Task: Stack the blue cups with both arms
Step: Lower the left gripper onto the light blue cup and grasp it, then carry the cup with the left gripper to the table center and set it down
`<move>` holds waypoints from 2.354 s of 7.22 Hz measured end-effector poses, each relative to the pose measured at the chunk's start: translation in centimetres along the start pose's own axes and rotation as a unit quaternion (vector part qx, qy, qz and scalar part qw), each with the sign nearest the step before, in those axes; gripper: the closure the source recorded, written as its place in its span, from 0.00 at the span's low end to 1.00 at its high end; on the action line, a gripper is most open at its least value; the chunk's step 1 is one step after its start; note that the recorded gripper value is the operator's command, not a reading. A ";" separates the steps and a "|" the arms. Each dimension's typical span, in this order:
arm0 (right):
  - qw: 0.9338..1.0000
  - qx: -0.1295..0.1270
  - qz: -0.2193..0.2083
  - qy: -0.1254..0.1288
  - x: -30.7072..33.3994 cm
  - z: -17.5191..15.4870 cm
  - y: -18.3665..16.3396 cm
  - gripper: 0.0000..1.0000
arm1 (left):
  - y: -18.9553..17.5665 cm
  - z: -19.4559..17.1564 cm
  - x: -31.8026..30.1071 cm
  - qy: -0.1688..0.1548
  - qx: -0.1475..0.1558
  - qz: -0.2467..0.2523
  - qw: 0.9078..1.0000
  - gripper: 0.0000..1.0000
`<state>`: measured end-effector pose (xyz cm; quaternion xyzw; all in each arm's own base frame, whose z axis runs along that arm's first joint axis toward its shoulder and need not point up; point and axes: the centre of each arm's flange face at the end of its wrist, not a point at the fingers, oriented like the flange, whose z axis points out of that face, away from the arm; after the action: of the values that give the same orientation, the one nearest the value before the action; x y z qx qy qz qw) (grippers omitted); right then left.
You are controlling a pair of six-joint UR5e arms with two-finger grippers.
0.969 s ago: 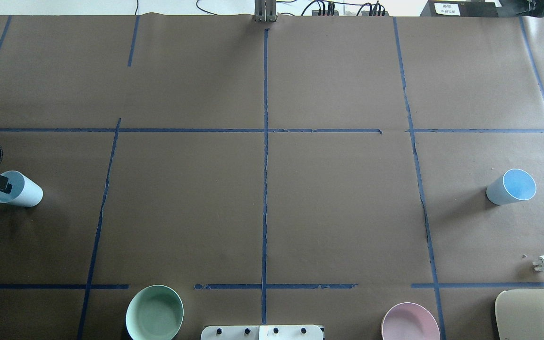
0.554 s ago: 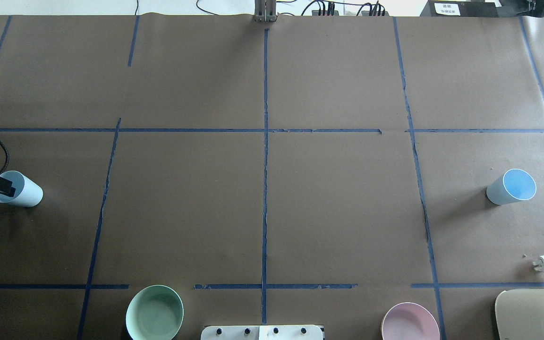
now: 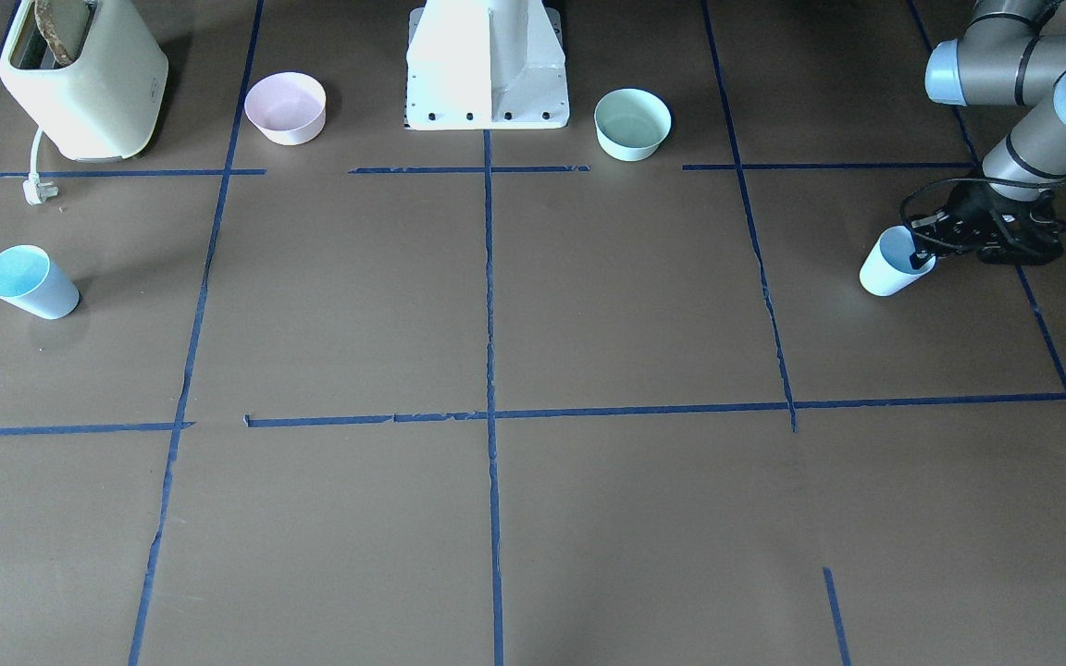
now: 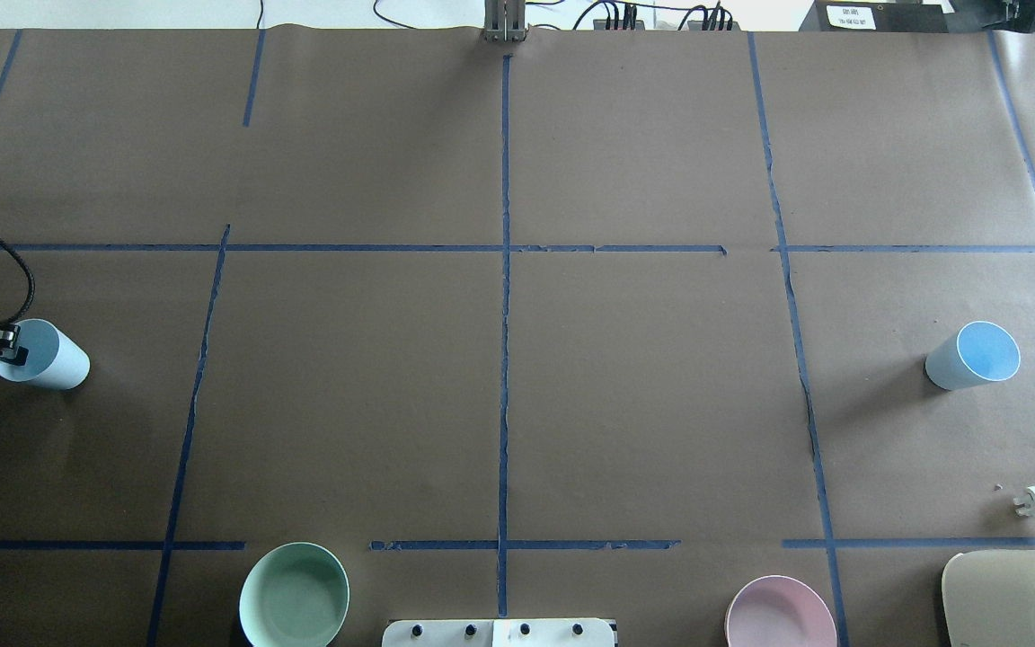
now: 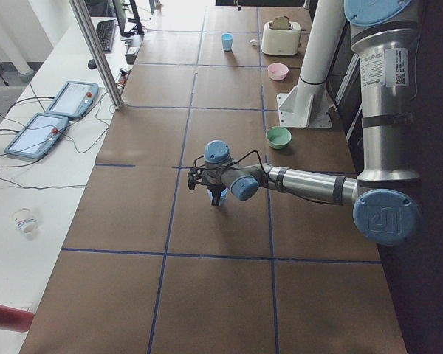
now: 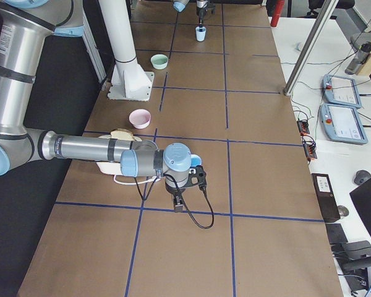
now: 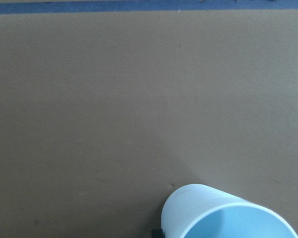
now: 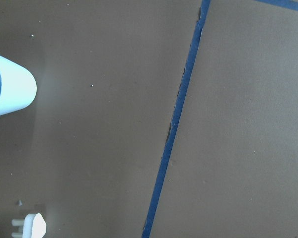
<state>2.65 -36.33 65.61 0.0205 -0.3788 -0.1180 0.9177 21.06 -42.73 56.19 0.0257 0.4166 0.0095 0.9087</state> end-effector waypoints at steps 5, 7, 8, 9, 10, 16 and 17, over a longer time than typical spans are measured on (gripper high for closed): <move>1.000 -0.001 0.001 0.000 0.0 0.1 0.1 0.00 | -7.1 -4.9 25.4 0.088 0.001 0.030 0.996 1.00; 1.000 -0.001 0.002 0.000 0.1 0.1 0.1 0.00 | -5.5 -3.1 39.0 0.068 0.002 -0.004 0.998 1.00; 1.000 -0.001 0.001 0.001 0.1 0.1 0.1 0.00 | -4.9 -1.8 44.4 0.057 0.010 -0.022 0.998 1.00; 1.000 -0.001 0.001 0.002 0.1 0.0 0.0 0.00 | -4.4 0.1 49.1 0.044 0.020 -0.034 0.998 0.99; 1.000 -0.001 0.001 0.002 0.1 0.0 0.0 0.00 | -3.8 1.8 52.1 0.032 0.030 -0.040 0.998 0.93; 1.000 0.002 -0.002 0.000 -0.1 -0.1 -0.2 0.00 | -2.8 3.3 54.1 0.017 0.034 -0.050 0.998 0.00; 1.000 0.004 -0.002 -0.005 -0.3 -0.2 -0.2 0.00 | -3.0 1.5 53.6 0.015 0.033 -0.044 0.998 0.00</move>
<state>2.55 -36.51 65.22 0.0242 -0.3834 -0.1189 0.9156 57.19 -43.67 16.43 0.0367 0.4307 -0.0439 0.9007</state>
